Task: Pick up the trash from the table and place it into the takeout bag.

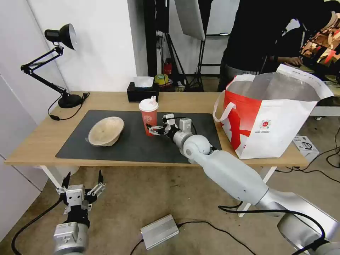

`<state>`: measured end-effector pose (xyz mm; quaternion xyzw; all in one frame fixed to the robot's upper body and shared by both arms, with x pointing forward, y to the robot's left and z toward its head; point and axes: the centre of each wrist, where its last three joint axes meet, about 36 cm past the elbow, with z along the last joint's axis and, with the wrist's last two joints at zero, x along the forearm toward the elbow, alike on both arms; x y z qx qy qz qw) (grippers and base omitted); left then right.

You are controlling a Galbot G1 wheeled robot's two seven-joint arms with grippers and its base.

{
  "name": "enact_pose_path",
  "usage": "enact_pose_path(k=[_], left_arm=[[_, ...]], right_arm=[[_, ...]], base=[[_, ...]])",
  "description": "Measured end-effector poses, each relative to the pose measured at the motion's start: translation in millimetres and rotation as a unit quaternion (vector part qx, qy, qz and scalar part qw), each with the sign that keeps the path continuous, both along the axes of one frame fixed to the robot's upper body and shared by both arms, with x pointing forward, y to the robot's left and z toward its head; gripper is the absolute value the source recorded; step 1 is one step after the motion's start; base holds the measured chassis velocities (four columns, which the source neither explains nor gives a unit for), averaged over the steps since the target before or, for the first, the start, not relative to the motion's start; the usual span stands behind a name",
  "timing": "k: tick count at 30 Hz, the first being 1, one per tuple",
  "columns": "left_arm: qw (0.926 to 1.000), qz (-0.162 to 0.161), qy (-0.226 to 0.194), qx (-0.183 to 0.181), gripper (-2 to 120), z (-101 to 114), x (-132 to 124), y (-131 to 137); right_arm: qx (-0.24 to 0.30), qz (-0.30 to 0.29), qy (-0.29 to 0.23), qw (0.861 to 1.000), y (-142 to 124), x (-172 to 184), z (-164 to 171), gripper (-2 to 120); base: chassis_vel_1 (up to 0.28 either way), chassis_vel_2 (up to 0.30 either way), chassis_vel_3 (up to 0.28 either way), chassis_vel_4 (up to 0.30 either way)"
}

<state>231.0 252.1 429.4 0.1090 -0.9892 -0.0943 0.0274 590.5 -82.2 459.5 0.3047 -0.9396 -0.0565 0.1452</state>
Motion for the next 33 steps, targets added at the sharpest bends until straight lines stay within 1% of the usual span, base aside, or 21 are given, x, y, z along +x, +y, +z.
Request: enact_pose_path(k=[22,33], left_arm=[[1.0000,0.000,0.000,-0.002,100,-1.5,0.5,-0.3],[1.0000,-0.001,0.000,-0.003,100,-3.1,1.8,-0.6]], right_arm=[[-0.008,0.002,-0.001,1.000,14.8,13.3,-5.7,100],[-0.012,0.001,-0.005,1.000,17.6,22.9,-7.8,100]], base=[[0.000,0.000,0.000,0.000],[0.000,0.000,0.000,0.000]])
